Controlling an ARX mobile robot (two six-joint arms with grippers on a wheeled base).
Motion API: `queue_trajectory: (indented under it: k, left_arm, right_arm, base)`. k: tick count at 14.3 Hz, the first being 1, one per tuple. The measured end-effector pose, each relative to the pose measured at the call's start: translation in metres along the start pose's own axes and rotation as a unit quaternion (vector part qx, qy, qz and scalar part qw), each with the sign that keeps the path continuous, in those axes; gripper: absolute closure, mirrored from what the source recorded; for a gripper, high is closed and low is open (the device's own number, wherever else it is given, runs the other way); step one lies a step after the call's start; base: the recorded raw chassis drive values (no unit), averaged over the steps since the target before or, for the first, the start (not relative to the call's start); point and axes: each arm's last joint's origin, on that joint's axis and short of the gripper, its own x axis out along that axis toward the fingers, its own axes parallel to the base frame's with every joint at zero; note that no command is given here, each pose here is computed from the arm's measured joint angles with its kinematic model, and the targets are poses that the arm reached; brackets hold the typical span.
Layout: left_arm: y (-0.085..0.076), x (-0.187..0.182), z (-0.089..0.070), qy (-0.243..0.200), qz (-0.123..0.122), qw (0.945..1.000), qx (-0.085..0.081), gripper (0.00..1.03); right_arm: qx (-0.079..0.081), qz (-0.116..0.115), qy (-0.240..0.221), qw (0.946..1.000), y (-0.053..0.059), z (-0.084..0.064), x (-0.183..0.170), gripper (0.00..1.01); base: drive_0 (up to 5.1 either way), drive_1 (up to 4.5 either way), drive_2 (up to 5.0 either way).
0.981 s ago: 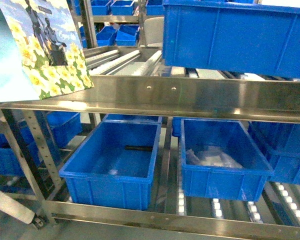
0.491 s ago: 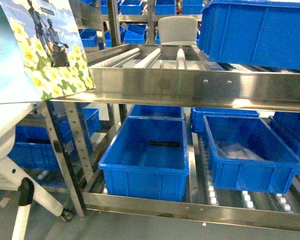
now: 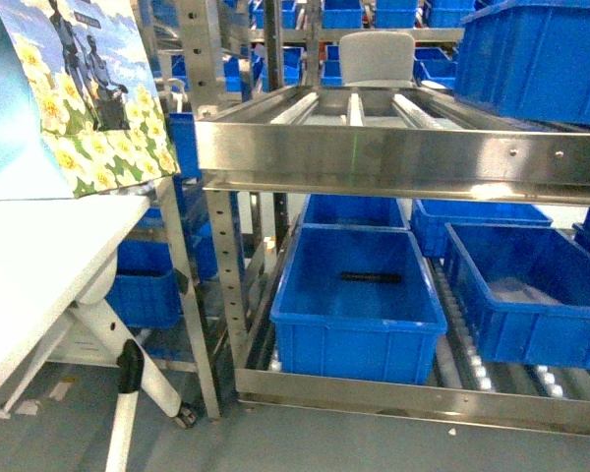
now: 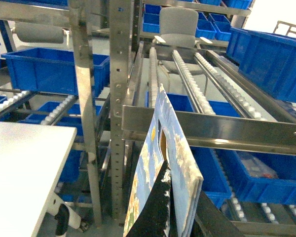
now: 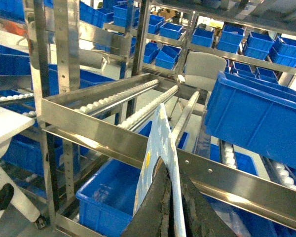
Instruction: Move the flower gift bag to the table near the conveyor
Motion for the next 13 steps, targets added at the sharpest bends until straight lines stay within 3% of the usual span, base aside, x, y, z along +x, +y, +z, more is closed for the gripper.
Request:
queue_trajectory:
  k: [13]
  left_arm:
    - [0.0002,0.0000,-0.0001,0.001,0.000,1.0000,0.000,1.01]
  right_arm:
    - [0.000,0.000,0.001,1.0000,0.0000,-0.0001,0.0000,0.99]
  base:
    - [-5.0,1.52,3.2]
